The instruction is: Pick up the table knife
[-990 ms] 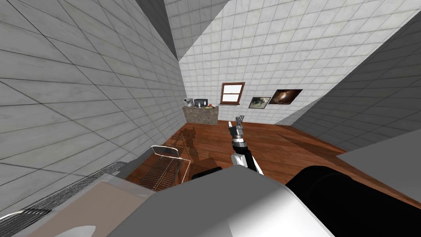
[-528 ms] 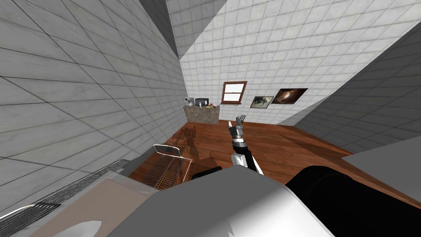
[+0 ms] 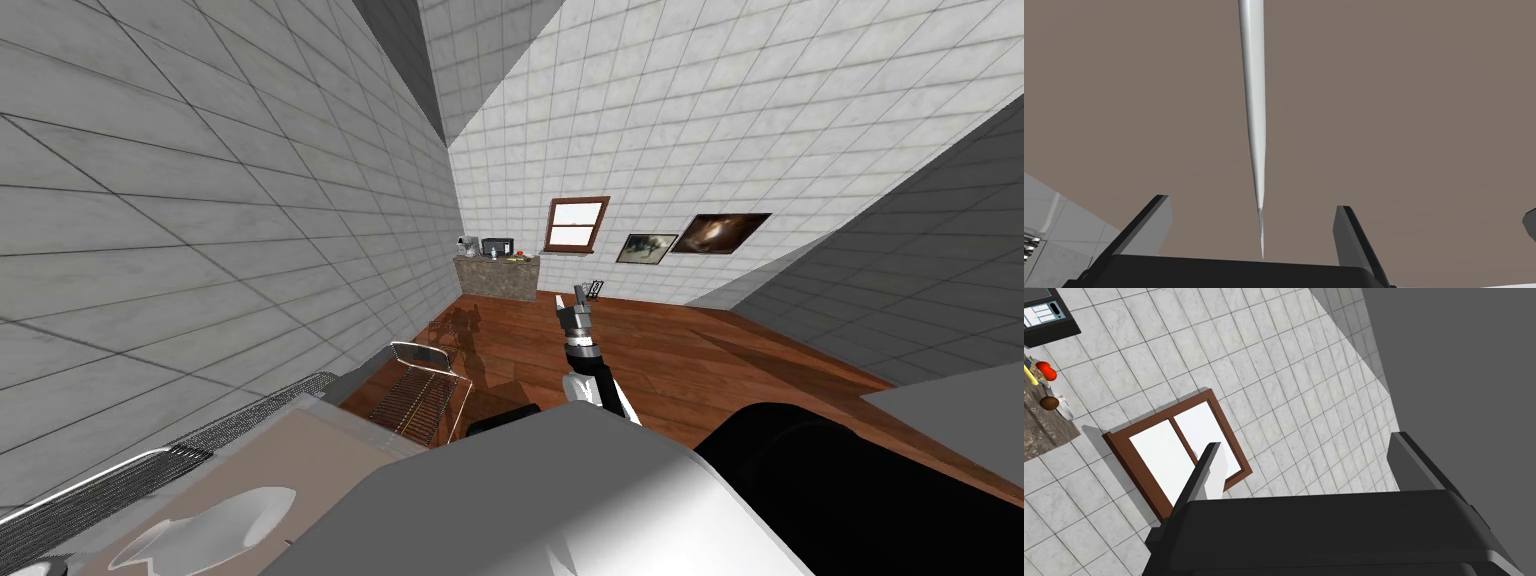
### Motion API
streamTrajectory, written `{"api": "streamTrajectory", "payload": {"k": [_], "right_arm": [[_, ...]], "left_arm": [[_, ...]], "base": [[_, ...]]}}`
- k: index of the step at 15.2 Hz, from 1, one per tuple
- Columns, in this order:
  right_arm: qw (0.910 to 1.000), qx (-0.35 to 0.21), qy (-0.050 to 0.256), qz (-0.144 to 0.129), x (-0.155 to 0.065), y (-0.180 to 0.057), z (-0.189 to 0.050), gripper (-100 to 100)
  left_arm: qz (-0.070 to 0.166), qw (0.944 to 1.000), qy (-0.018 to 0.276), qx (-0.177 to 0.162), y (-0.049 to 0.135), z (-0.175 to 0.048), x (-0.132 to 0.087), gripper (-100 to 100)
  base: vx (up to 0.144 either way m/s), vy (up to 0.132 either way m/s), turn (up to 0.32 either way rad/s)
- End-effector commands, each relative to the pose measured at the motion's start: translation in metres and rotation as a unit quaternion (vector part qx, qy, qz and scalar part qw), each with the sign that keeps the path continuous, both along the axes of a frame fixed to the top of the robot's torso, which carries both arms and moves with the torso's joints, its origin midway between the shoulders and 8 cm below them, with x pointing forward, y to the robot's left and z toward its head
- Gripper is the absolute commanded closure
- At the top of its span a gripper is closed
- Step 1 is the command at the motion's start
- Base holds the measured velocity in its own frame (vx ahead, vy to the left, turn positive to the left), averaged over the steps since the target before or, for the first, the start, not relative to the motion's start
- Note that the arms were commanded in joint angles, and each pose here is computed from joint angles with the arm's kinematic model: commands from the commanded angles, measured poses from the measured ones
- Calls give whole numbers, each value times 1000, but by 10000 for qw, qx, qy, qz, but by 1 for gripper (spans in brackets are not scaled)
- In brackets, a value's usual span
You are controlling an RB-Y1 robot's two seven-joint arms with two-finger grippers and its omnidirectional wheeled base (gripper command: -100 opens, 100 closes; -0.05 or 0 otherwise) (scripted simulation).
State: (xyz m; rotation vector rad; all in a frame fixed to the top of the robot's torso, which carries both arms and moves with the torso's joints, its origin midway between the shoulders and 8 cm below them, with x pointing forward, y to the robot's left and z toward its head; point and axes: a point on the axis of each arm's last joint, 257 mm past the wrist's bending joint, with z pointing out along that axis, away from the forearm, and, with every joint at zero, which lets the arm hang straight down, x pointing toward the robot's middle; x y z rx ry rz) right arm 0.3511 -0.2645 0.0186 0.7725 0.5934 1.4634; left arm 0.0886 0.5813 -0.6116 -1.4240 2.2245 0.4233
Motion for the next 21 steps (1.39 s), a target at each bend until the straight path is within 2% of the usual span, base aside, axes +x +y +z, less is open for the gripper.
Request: {"api": "streamTrajectory", "payload": {"k": [1,2,6,7,11,12,14,16,18,21], "right_arm": [[10000,0,0,0,0,0,0,0],[10000,0,0,0,0,0,0,0],[10000,1,0,0,0,0,0,0],[10000,1,0,0,0,0,0,0],[10000,1,0,0,0,0,0,0],[10000,1,0,0,0,0,0,0],[10000,1,0,0,0,0,0,0],[10000,1,0,0,0,0,0,0],[10000,1,0,0,0,0,0,0],[10000,1,0,1,0,0,0,0]], "left_arm": [[-21,10000,14,15,-5,-2,10,-100],[-62,10000,12,20,-10,-3,21,-100],[-56,10000,18,20,-10,-3,20,-100],[-58,10000,16,19,-10,-3,20,100],[-54,10000,-27,4,-11,-3,23,100],[20,10000,16,11,0,-1,0,100],[20,10000,16,11,0,-1,0,100],[98,9999,18,9,10,3,-20,100],[98,9999,18,9,10,3,-20,100],[211,9998,18,15,24,10,-51,100]], "base": [[-47,43,71],[-45,41,73],[-20,23,12],[0,0,0],[0,0,3],[37,-44,-122],[56,-59,-66],[51,-57,-71],[36,-48,-39],[44,-49,-94]]}}
